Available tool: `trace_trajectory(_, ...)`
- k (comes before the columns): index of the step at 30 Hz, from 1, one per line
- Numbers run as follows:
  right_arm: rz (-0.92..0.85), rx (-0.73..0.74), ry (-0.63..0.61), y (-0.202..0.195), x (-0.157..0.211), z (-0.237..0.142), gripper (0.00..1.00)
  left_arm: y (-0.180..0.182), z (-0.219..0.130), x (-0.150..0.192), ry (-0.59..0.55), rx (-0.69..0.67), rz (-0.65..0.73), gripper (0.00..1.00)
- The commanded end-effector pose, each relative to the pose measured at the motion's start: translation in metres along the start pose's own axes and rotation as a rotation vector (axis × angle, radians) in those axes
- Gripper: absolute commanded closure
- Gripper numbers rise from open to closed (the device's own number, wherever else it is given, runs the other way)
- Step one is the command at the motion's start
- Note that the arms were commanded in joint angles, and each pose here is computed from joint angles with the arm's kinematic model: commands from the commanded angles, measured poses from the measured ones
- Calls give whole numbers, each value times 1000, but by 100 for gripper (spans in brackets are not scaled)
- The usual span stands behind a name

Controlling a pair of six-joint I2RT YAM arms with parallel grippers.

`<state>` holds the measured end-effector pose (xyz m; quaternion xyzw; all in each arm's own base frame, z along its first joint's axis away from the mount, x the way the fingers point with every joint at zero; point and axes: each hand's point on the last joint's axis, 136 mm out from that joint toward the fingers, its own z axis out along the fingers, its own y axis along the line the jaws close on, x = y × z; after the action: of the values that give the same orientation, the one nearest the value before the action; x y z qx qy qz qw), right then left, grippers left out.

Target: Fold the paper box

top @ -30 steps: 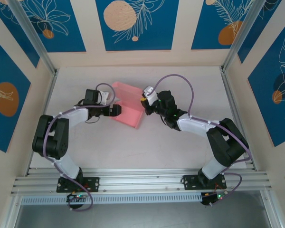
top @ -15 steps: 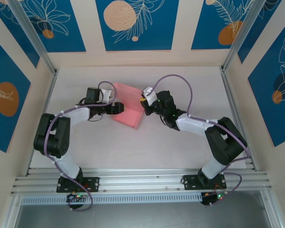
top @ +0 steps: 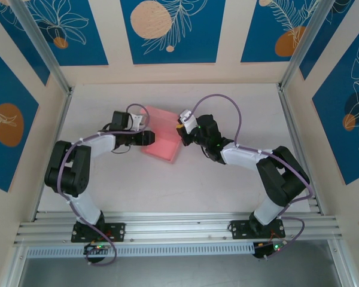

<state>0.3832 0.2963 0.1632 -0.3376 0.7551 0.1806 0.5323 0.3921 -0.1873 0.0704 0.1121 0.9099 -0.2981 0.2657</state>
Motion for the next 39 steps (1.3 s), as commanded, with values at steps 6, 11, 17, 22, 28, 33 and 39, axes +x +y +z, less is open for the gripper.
trace_trajectory(6, -8, 8, -55, -1, -22, 1, 100, 4, 12, 16, 83, -86, 79, 56)
trace_trajectory(11, -8, 11, -46, -1, -19, 2, 100, -7, 10, 8, 63, -53, 69, 44)
trace_trajectory(17, -10, 11, -42, -1, -17, 3, 100, -26, -1, -8, 42, 5, 15, 34)
trace_trajectory(22, -7, 10, -37, -1, -15, 5, 100, -29, -3, -9, 67, 11, -40, 33)
trace_trajectory(28, -8, 8, -34, 0, -13, 6, 100, -26, 1, -5, 76, 9, -56, 37)
trace_trajectory(33, -9, 7, -36, 1, -14, 7, 100, -21, 5, -2, 89, -9, -61, 44)
trace_trajectory(39, -9, 9, -32, 0, -15, 7, 100, -14, 6, -1, 91, -49, -52, 56)
